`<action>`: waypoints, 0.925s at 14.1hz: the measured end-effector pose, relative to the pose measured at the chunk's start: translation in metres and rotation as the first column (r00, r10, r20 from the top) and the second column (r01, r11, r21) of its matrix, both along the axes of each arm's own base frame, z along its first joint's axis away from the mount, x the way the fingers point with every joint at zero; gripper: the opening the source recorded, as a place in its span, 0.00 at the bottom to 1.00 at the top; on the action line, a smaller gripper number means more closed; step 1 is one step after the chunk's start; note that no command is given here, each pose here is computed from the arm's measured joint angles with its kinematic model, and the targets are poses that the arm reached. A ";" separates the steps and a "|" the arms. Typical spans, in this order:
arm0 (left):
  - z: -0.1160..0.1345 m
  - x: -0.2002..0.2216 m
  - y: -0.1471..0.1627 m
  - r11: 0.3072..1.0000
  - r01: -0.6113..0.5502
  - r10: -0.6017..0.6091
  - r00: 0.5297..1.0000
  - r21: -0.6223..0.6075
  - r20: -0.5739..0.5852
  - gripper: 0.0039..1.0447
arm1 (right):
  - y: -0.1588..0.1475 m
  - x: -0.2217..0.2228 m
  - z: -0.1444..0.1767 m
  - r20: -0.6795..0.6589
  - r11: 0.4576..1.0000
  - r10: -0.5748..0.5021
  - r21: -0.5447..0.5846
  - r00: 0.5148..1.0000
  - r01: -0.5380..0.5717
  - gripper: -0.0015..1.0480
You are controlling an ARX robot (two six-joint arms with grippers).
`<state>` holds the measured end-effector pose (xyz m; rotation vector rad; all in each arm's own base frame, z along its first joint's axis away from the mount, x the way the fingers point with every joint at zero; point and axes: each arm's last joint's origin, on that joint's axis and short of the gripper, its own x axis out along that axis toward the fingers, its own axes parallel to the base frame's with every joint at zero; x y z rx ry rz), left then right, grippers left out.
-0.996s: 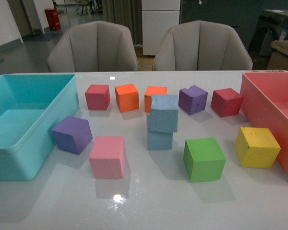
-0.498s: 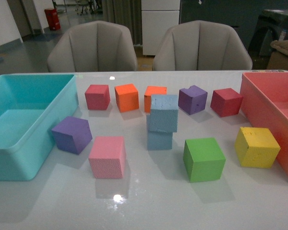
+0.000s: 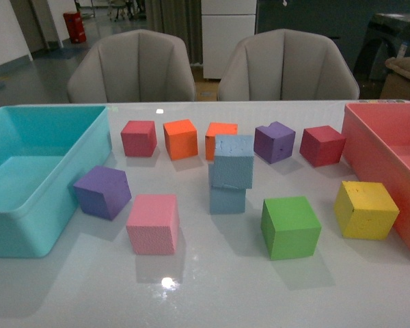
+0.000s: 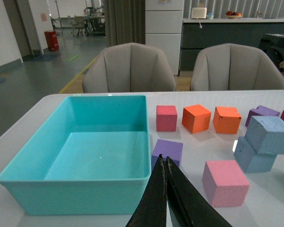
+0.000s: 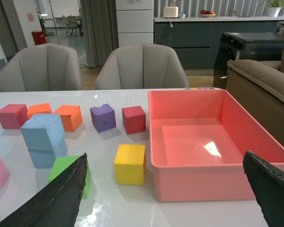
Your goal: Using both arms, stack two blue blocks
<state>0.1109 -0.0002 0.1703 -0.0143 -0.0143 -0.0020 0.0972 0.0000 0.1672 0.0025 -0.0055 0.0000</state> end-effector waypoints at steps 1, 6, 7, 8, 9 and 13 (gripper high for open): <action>-0.001 -0.001 0.000 1.000 0.000 0.000 1.000 0.000 -0.004 0.01 | 0.000 0.000 0.000 0.000 1.000 0.000 0.000 1.000 0.000 0.94; -0.004 -0.013 0.000 1.000 -0.002 0.002 1.000 0.000 -0.018 0.01 | 0.000 0.000 0.000 0.000 1.000 0.000 0.000 1.000 0.000 0.94; -0.003 -0.013 0.000 1.000 0.000 0.000 1.000 0.000 -0.010 0.01 | 0.000 0.000 0.000 0.000 1.000 0.000 0.000 1.000 0.000 0.94; -0.004 -0.013 0.000 1.000 -0.001 0.001 1.000 0.000 -0.013 0.01 | 0.000 0.000 0.000 0.000 1.000 0.000 0.000 1.000 0.000 0.94; -0.004 -0.013 0.000 1.000 0.000 0.000 1.000 0.000 -0.013 0.11 | 0.000 0.000 0.000 0.000 1.000 0.000 0.000 1.000 0.000 0.94; -0.004 -0.013 0.000 1.000 0.000 0.000 1.000 0.000 -0.013 0.65 | 0.000 0.000 0.000 0.000 1.000 0.000 0.000 1.000 0.000 0.94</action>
